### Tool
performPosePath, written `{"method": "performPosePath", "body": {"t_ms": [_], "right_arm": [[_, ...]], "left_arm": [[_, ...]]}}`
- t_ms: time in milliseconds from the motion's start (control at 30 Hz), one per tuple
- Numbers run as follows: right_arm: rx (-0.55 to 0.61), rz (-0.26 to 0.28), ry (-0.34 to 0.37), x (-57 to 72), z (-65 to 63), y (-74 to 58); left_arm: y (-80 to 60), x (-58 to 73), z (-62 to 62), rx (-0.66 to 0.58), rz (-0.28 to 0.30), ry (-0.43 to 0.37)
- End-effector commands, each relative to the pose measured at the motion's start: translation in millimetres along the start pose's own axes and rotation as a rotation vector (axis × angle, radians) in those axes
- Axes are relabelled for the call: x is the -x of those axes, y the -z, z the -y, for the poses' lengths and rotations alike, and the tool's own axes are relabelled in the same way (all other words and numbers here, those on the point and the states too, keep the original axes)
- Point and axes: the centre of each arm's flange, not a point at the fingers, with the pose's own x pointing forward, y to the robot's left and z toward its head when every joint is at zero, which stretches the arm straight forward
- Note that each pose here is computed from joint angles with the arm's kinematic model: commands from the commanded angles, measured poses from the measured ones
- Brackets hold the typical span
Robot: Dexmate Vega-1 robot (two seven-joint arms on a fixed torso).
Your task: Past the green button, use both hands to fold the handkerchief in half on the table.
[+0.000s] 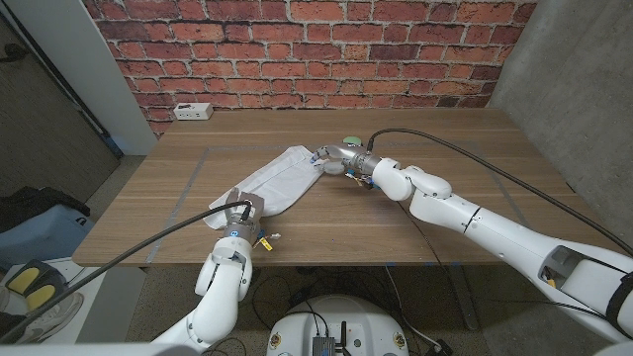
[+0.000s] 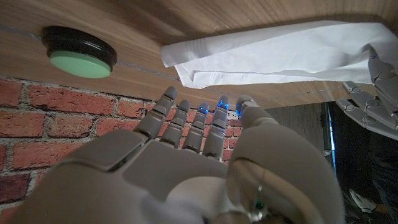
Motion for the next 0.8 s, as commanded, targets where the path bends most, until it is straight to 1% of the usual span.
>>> {"method": "performPosePath", "body": {"t_ms": [33, 200, 400, 633, 733, 800], "right_arm": [[0.075, 0.042, -0.092, -18.9, -11.0, -14.2], [0.108, 0.055, -0.136, -25.9, -17.3, -18.3], [0.132, 0.058, -0.172, -30.4, -26.3, -20.0], [0.166, 0.057, -0.212, -34.4, -36.6, -21.4], [0.181, 0.058, -0.235, -34.8, -42.6, -22.9], [0.188, 0.058, -0.24, -34.5, -43.8, -23.2]], "left_arm": [[10.6, 1.8, -18.9, -0.089, 0.04, -0.095], [14.2, 3.3, -25.1, -0.134, 0.048, -0.117], [20.8, 7.0, -27.5, -0.142, 0.05, -0.132], [31.1, 8.4, -32.5, -0.124, 0.053, -0.131], [37.5, 7.9, -37.0, -0.142, 0.039, -0.134], [38.8, 7.6, -38.0, -0.146, 0.034, -0.134]]}}
